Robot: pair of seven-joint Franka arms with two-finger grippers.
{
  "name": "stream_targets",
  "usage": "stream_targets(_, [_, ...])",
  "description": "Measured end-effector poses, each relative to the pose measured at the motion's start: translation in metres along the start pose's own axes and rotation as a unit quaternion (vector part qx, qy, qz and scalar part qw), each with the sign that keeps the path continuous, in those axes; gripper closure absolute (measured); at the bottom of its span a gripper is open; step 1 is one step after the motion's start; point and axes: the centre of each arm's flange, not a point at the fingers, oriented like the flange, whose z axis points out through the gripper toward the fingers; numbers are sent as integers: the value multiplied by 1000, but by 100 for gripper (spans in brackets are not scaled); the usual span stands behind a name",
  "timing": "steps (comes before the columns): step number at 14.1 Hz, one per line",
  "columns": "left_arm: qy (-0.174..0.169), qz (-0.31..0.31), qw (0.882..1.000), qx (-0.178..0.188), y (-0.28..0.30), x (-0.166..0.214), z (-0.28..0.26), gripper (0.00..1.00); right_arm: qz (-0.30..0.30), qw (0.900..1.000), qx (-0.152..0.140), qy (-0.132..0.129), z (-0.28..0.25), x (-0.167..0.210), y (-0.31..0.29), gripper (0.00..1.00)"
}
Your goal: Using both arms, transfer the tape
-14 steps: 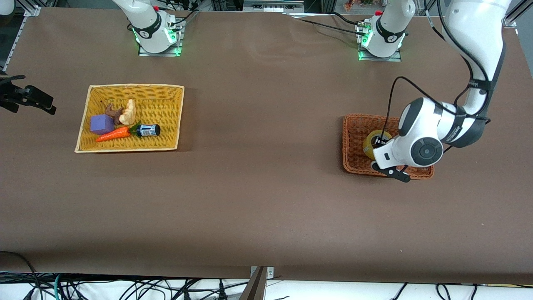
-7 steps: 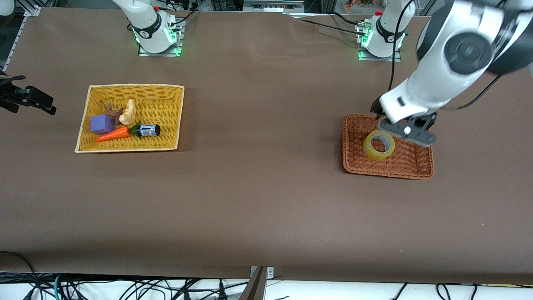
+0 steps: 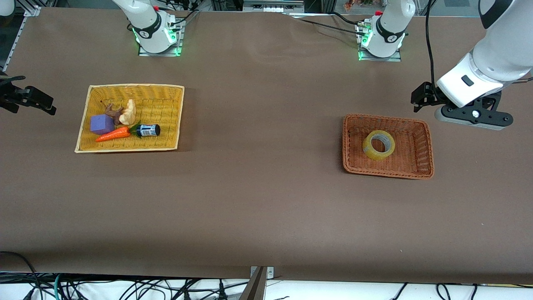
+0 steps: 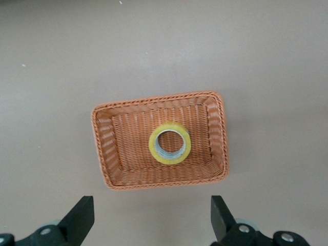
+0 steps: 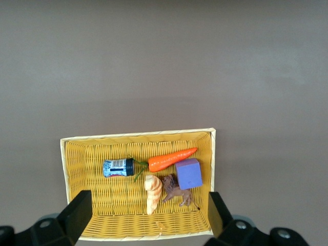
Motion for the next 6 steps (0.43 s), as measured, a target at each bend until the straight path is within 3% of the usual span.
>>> stream_targets(6, [12,-17,1000,-16,-11,-21,2,0,0,1000,0,0,0,0,0,0])
